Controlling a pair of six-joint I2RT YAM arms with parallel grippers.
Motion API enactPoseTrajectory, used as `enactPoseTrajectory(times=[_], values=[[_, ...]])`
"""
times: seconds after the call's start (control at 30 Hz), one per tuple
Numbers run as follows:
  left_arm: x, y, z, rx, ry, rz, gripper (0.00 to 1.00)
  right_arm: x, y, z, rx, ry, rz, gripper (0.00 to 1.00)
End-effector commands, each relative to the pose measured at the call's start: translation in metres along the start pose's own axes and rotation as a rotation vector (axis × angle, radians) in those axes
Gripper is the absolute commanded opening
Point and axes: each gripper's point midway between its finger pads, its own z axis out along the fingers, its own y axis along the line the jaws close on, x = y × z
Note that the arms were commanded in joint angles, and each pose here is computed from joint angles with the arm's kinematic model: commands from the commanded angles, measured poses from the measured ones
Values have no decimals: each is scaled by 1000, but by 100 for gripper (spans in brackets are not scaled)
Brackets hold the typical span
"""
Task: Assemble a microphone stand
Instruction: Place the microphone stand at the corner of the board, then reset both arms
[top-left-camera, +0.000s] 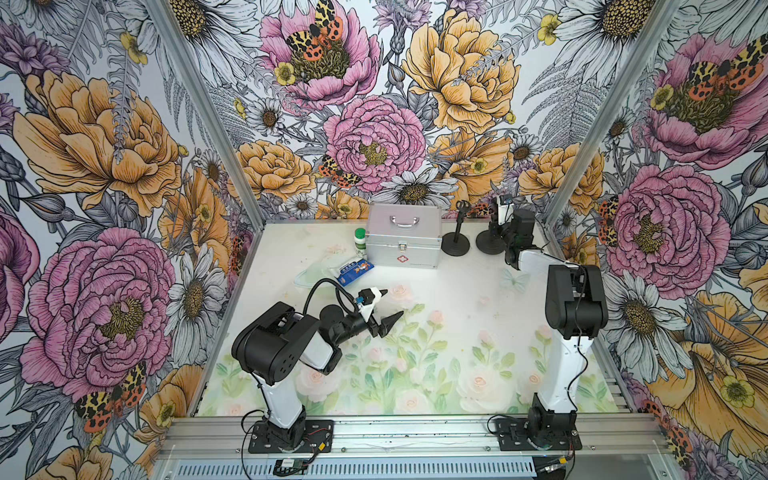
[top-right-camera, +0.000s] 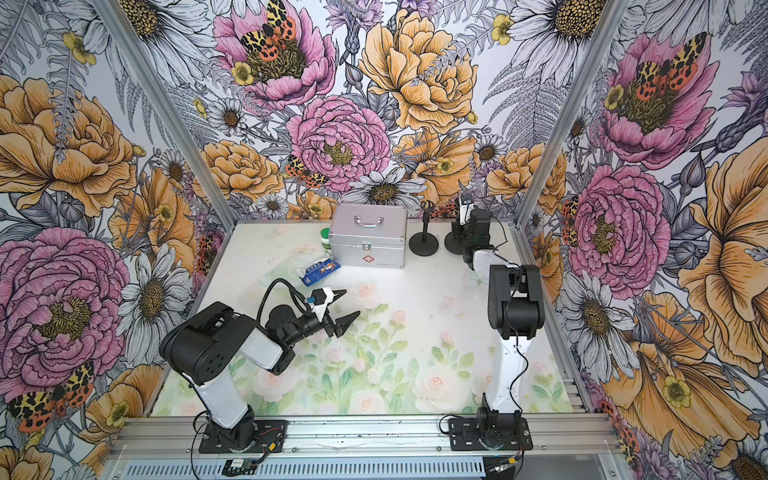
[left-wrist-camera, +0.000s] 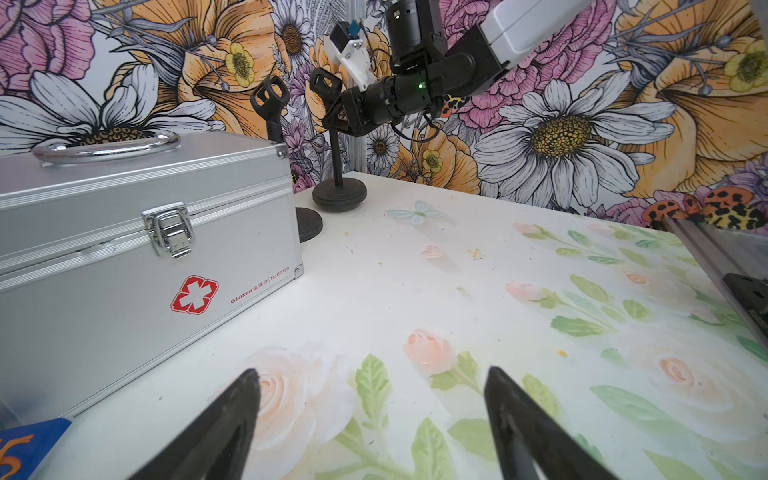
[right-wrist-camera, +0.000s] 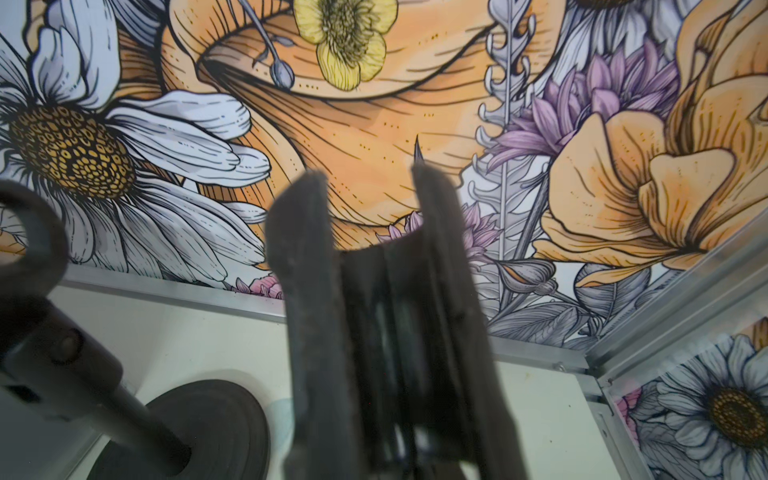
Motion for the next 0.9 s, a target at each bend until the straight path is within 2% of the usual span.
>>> enactPoseTrajectory(times=[0.0,0.1,0.17,0.2,0.23,0.43,0.57,0.7,0.8,0.87], values=[[-10,4,-4,-18,-28,5,99,-24,-6,-3,19,-102,9,11],[-12,5,-7,-28,-31,17,99,-16,-9,-10,30,-95,34,36],[-14,7,-9,-37,-36,22,99,-14,-9,-21,41,-88,57,48],[-16,8,-11,-48,-40,17,99,-14,-10,-28,42,-85,72,81],[-17,10,-13,-60,-41,12,98,-14,-8,-35,37,-83,82,99],[-20,27,-20,-156,-52,-10,99,-14,10,-96,-40,-63,184,100],[-34,50,-33,-281,-106,-113,99,3,30,-142,-111,-22,206,100],[-51,68,-46,-392,-147,-110,99,22,37,-187,-111,11,211,100],[-51,86,-51,-469,-94,-144,99,30,38,-215,-101,17,189,100],[-46,104,-60,-564,4,-200,99,37,36,-230,-74,22,183,100]])
